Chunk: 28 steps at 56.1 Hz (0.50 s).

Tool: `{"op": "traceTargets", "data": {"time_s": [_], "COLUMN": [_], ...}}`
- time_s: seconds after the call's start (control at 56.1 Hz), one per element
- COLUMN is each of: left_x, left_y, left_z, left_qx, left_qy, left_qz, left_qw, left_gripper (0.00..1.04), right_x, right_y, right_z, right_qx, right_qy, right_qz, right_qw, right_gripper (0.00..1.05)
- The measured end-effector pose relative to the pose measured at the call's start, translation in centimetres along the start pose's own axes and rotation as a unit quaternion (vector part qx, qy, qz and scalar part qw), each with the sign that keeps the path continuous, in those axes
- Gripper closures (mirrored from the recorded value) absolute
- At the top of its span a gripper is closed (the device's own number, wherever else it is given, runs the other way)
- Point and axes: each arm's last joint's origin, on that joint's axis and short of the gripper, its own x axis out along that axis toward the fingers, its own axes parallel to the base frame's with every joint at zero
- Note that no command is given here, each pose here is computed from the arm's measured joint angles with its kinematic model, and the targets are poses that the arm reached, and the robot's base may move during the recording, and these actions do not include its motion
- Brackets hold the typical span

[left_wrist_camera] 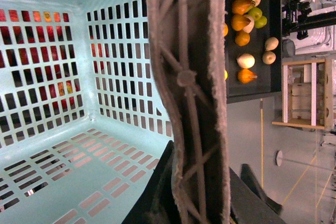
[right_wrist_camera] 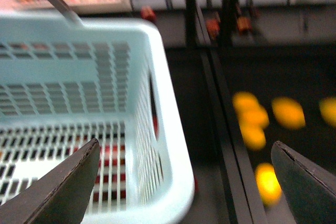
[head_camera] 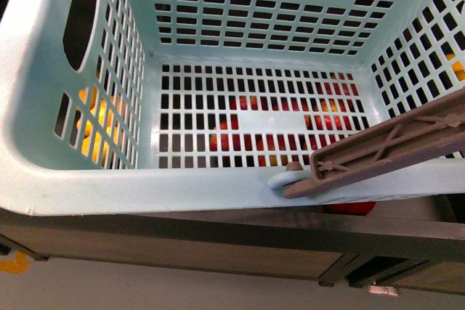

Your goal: Pick lemon and mango into basket

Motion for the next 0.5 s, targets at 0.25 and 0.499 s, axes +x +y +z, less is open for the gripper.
{"op": "traceTargets", "data": {"time_s": [0.25,0.499], "left_x": [0.3,0.2], "left_y": [-0.1,0.1], "left_z": [-0.2,0.0], "left_qx": [-0.006,0.002], "left_qy": [0.004,0.001], "left_qz": [-0.002,0.0], "left_qw": [1.0,1.0], "left_gripper": [0.98,0.98], "right_x": [5.9,18.5], "right_y": [-4.6,-15.1], "right_z": [1.9,-0.8], "right_qx": [0.063,-0.018], "right_qy": [0.072,0.21], "right_qz": [-0.091,-0.189], "right_qw": [0.991,0.959], "right_gripper": [0.09,0.09]}}
